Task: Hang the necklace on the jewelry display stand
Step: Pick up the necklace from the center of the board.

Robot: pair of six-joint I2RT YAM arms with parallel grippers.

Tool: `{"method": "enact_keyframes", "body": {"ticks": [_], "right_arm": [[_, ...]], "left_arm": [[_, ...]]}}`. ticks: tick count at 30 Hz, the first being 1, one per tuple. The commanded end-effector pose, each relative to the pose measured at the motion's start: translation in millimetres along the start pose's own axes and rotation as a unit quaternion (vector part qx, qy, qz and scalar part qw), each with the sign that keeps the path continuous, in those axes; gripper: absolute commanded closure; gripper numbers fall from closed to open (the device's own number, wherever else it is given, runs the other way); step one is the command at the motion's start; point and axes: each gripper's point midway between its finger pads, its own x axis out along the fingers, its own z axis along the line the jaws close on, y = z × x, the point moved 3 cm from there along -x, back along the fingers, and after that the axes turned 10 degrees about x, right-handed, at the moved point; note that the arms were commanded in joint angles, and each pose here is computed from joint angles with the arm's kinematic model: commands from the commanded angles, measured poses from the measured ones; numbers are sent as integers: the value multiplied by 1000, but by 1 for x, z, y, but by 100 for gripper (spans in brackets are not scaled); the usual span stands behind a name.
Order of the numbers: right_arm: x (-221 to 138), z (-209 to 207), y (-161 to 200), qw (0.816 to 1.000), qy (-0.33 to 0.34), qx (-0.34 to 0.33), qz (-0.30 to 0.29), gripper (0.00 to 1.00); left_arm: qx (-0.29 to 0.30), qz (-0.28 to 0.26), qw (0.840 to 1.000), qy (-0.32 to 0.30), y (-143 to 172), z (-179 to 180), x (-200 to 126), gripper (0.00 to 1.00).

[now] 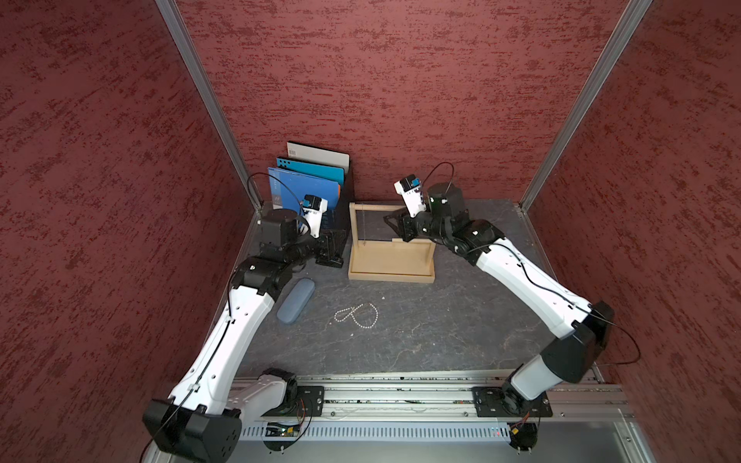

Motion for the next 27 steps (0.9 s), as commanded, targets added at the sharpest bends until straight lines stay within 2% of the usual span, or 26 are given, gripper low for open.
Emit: {"method": "enact_keyframes", "body": {"ticks": [1,6,10,18,23,27], "right_arm": [[-21,-7,31,998,35,43,7,63],[-36,-11,96,993,66,84,58,63],[-38,-10,126,987,87,103,86,63],[-4,11,176,979,86,94,159,63],[15,23,206,972,85,88,199,62],[26,20,220,966,99,87,221,62]], "left_arm": [[-22,82,996,1,59,-5,-6,62],[-43,147,988,33,115,-25,1,62],[-26,207,977,44,145,-39,15,61],[-16,309,949,67,195,-65,51,57],[-35,360,932,16,229,-50,68,56],[-82,352,932,-35,235,-31,72,57]]}}
